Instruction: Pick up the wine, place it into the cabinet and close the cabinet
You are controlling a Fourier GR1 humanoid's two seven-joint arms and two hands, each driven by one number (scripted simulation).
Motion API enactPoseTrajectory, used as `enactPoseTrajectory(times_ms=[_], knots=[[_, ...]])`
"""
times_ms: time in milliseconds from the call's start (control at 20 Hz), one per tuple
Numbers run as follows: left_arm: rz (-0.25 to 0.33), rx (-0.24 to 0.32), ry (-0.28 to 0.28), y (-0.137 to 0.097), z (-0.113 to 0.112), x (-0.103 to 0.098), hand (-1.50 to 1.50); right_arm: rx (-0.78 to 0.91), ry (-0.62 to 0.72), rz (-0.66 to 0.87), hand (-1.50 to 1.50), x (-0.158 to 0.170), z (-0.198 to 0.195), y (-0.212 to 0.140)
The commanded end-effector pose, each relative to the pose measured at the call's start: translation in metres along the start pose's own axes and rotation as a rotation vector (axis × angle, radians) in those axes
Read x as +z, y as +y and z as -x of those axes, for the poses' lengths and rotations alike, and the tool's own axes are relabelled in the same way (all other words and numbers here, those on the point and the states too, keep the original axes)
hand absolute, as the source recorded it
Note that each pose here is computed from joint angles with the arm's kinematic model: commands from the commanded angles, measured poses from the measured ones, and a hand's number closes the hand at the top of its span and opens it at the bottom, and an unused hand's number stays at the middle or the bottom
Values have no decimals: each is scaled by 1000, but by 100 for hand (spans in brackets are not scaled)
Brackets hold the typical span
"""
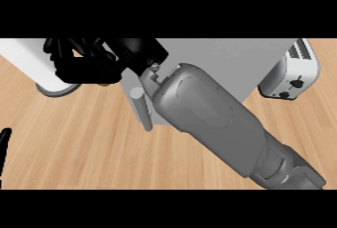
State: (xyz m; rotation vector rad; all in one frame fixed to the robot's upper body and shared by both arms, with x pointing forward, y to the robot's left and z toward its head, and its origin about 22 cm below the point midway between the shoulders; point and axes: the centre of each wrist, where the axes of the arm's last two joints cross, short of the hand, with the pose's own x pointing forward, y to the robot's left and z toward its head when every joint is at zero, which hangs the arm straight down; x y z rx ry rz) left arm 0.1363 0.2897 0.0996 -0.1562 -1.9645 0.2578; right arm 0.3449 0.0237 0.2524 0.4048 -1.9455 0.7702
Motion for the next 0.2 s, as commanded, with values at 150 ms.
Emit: enactPoseTrajectory(times_ms=[150], knots=[[-8, 23, -3, -6, 5, 0, -150, 65, 136, 162, 150, 12, 53, -52]])
